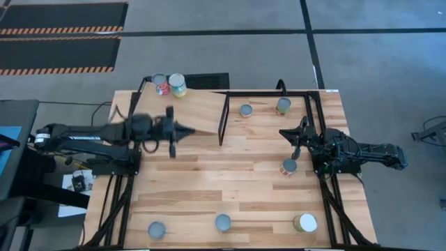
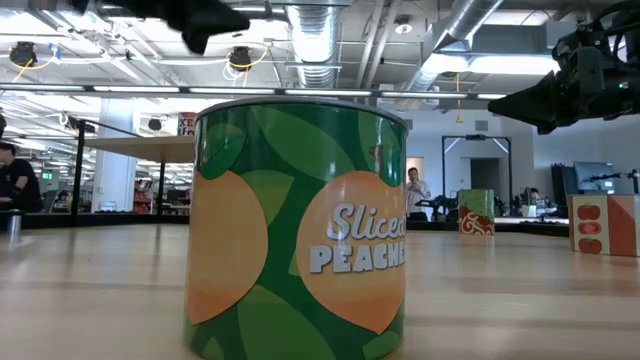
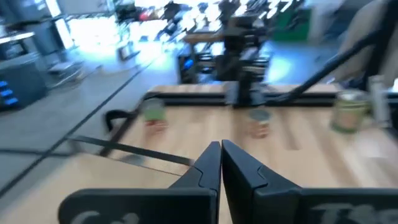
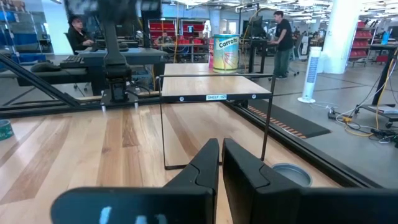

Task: Pick and place cans onto a shelf
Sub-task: Put the canned diced tomato on the shelf

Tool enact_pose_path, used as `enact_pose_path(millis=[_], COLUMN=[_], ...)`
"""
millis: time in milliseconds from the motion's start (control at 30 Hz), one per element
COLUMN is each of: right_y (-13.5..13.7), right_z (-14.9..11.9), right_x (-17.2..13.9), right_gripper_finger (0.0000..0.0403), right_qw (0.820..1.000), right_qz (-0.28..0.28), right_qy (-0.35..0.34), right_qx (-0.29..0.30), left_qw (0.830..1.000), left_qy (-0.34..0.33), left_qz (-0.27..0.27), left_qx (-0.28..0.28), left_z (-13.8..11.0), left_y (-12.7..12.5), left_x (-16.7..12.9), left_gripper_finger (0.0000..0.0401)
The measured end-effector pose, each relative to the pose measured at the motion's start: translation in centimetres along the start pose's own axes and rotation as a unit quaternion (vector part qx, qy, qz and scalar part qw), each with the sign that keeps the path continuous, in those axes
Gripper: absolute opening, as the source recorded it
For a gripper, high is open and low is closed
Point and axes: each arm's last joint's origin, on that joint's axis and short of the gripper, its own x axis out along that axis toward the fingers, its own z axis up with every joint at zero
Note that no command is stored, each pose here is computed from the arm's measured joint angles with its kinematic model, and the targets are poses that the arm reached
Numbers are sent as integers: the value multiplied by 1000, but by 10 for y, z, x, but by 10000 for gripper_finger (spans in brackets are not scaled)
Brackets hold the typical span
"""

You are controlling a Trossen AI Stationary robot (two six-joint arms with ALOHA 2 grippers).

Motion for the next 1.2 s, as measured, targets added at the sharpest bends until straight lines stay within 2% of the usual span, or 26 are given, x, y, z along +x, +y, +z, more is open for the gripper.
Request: enact_pose_path(millis=[133,267,500,733,833,933,1067,1200], right_y=[0,0,0,-1,0,3,6,11], right_z=[0,0,4,20,22,23,21,20], right_x=[0,0,0,-2,-2,-3,-3,-1], right_gripper_finger=[47,47,47,47,40,12,11,7], right_qw=[1000,1000,1000,995,994,997,999,990], right_qz=[0,0,-5,-5,26,43,35,24], right_qy=[0,0,-24,-104,-106,-59,31,122], right_qx=[0,0,-9,7,2,7,26,60], left_qw=[998,997,996,995,992,987,983,981], left_qy=[-52,-60,-82,-100,-125,-157,-183,-190], left_qz=[-30,-31,-22,-24,-13,-7,-8,11], left_qx=[-11,-31,-16,-14,1,20,18,38], left_z=[-49,-87,-126,-126,-121,-115,-110,-109], left_y=[-14,-17,-15,-13,-12,-12,-12,-10], left_x=[-4,-10,-24,-26,-27,-29,-31,-31], left_gripper_finger=[1,1,1,1,1,1,1,1])
